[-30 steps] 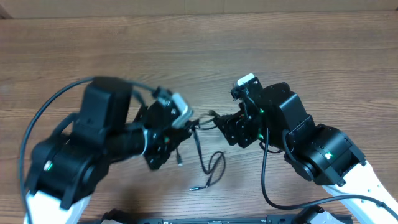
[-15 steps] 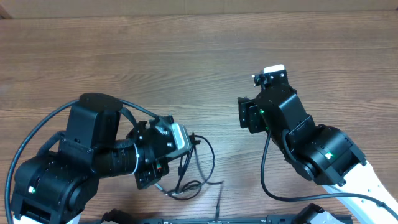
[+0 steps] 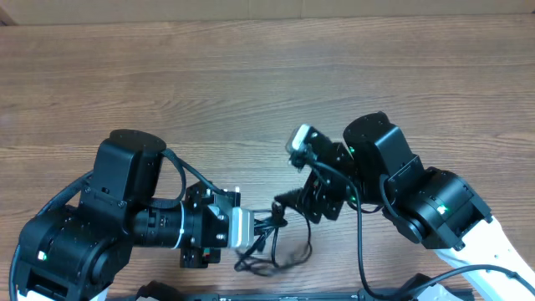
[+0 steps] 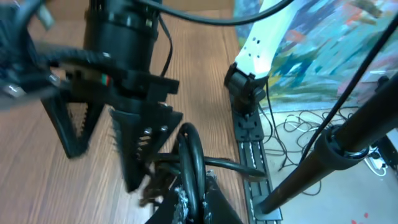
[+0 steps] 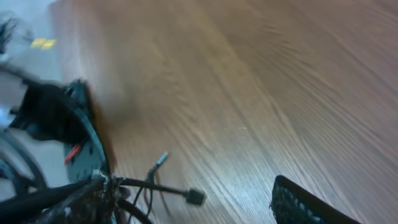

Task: Untangle cables

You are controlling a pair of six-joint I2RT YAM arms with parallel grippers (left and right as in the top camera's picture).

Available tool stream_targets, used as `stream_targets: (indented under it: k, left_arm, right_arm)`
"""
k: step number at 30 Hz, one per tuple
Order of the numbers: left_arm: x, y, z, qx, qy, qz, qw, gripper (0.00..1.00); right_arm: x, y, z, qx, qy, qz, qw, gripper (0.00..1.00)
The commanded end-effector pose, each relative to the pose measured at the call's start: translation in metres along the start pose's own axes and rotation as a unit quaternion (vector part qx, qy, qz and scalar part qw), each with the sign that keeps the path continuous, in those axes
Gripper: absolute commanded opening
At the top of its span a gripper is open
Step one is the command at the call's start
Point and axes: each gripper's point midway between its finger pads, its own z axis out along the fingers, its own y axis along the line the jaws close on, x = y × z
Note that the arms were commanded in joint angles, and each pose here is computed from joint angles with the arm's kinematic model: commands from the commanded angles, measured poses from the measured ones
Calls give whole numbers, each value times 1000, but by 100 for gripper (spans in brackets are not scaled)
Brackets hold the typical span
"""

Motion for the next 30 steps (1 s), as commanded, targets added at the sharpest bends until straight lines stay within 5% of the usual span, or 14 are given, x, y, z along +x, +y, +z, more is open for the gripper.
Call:
stream_targets:
  k: [1, 18, 30]
  left_arm:
    - [-9, -4, -5, -5, -10, 45, 999, 5]
    - [7, 60, -37, -146, -4, -54, 988, 4]
    - [-27, 30, -31, -43, -107, -44, 992, 7]
  right_arm:
    - [-5, 16, -7, -37, -18, -67, 997, 77]
    - [-6, 41, -11, -106, -34, -91, 990, 73]
    - [-30, 39, -9, -109, -82, -119, 983, 70]
